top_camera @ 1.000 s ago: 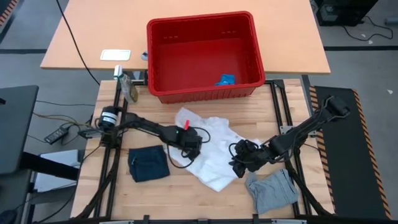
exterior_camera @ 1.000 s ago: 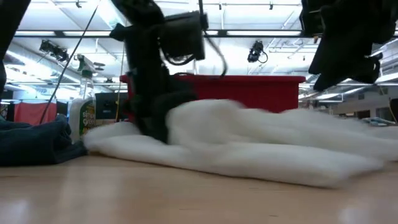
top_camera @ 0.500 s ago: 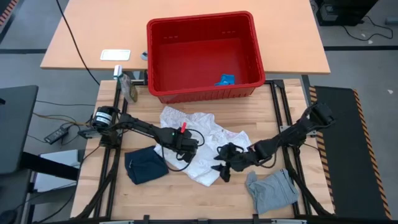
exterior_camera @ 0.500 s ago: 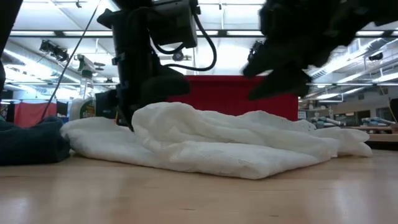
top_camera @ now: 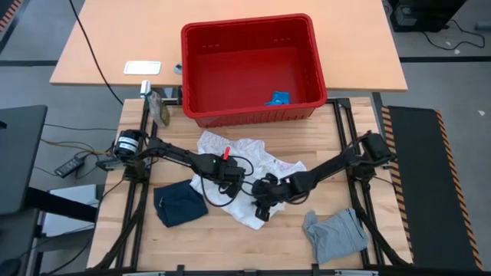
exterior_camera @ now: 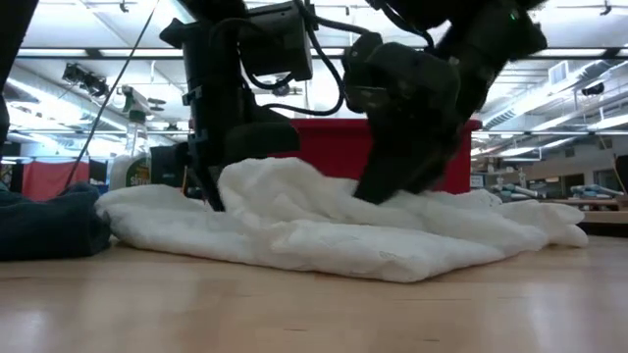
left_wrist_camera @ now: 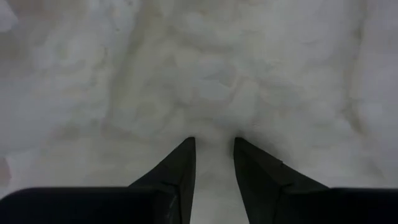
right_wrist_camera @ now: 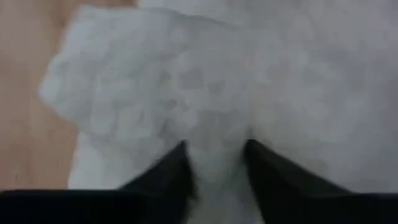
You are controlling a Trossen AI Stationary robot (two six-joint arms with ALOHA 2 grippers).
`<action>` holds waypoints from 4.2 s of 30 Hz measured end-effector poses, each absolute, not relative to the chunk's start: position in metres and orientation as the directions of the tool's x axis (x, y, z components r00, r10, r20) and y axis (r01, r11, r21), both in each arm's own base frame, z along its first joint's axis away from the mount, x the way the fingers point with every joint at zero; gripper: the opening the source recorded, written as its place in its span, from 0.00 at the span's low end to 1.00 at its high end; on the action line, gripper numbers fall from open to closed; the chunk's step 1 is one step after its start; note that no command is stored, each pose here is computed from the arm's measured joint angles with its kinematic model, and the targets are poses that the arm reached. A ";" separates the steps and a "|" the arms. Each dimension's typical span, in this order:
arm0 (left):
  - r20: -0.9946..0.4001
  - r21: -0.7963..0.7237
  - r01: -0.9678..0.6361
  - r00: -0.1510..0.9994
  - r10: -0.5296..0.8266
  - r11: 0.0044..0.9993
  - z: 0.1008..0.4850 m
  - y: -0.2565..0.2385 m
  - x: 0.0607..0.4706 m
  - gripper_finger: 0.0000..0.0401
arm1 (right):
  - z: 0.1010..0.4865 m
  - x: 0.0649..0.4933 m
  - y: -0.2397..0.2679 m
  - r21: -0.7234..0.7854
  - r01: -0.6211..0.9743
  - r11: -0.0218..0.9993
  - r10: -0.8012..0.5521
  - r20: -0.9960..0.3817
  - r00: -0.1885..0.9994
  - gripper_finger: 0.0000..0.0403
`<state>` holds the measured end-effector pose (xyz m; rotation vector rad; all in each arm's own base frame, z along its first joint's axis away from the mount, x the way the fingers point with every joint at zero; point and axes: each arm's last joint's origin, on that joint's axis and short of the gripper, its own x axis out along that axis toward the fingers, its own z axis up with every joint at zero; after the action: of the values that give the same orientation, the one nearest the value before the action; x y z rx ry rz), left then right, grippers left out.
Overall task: Fold laundry
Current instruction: Fold the white dress
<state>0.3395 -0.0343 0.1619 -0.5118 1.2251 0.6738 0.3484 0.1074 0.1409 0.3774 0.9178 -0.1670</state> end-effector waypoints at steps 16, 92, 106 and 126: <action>-0.969 0.074 -0.701 0.117 0.216 0.710 0.162 -0.019 0.334 0.07 | 0.273 0.218 0.164 0.428 0.374 0.823 0.368 -0.903 0.223 0.02; -0.951 0.008 -0.332 0.290 0.110 0.943 0.230 0.037 0.309 0.58 | 0.204 0.218 0.035 0.471 0.601 0.645 0.011 -0.793 0.610 0.53; -0.890 -0.078 0.180 0.431 -0.150 0.981 0.217 0.057 0.329 0.58 | 0.205 0.214 0.057 0.589 0.731 0.343 -0.007 -0.777 0.629 0.49; -0.918 0.028 -0.087 0.392 0.060 0.996 0.186 0.073 0.345 0.58 | 0.200 0.203 0.063 0.518 0.802 0.296 -0.034 -0.834 0.551 0.42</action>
<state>0.3454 0.0729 0.1861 -0.0265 1.1648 0.0935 0.2027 0.0632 0.1996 1.1433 0.8255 -0.6491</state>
